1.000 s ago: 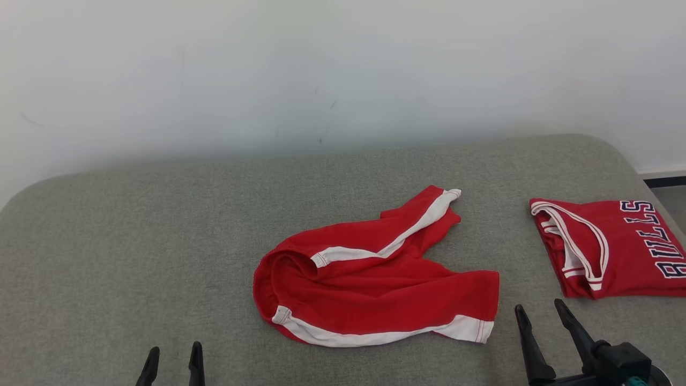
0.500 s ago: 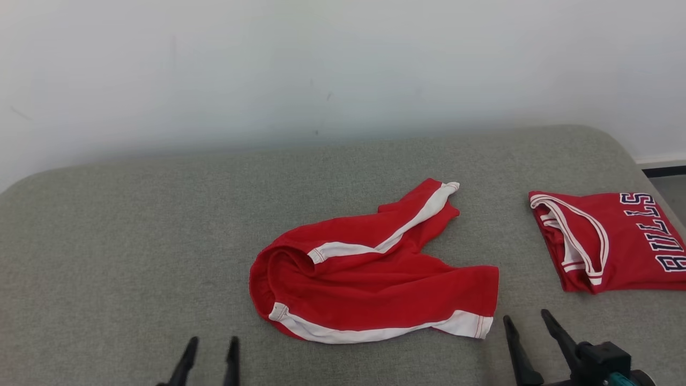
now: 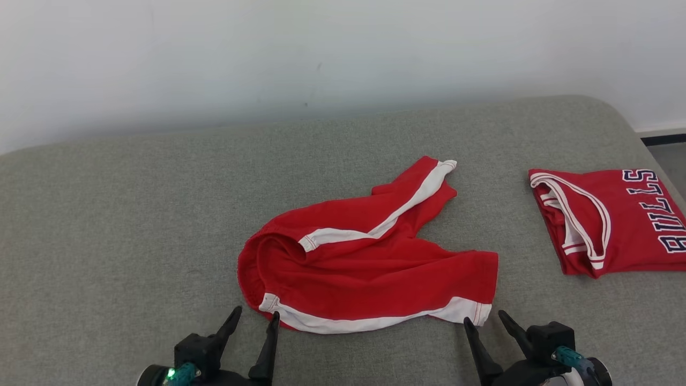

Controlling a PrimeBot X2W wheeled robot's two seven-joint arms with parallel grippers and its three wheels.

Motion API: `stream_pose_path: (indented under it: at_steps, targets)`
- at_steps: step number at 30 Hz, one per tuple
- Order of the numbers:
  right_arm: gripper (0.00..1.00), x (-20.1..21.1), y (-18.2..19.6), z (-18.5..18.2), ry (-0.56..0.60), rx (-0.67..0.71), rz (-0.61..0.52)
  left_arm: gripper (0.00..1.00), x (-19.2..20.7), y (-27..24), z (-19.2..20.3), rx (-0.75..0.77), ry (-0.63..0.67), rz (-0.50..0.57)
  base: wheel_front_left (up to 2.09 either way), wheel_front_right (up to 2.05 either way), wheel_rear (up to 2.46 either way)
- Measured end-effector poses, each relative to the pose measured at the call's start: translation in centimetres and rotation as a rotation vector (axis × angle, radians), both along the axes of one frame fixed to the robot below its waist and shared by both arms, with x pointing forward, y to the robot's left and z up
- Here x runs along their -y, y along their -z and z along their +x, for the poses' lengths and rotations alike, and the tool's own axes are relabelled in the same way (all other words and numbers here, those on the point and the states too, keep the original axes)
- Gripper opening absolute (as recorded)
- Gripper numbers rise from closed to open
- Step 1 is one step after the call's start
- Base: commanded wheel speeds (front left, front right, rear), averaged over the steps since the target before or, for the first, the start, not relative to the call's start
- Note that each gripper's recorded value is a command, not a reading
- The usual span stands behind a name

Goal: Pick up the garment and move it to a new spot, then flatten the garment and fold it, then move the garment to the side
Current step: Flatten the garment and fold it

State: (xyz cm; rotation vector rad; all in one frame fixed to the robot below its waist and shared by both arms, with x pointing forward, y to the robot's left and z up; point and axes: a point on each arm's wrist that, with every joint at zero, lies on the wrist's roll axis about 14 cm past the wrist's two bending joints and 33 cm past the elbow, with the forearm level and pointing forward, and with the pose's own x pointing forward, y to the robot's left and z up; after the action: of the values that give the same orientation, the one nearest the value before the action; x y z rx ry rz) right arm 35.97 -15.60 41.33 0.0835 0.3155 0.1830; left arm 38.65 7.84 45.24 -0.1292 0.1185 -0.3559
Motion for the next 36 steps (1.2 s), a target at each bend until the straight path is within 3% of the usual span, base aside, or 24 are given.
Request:
stream_pose_path:
  at_steps: [19, 36]
  targets:
    - [1.0, -1.3, 2.7, 1.3, -0.028, -0.073, 0.004, 1.0, 1.4, 3.1, 3.3, -0.098, 0.075, 0.108, 0.0, 0.0, 0.0]
    - [1.0, -2.1, 2.7, 1.8, -0.052, -0.059, 0.017, 1.0, 2.2, 3.4, 3.5, -0.119, 0.106, 0.12, 0.0, 0.0, 0.0]
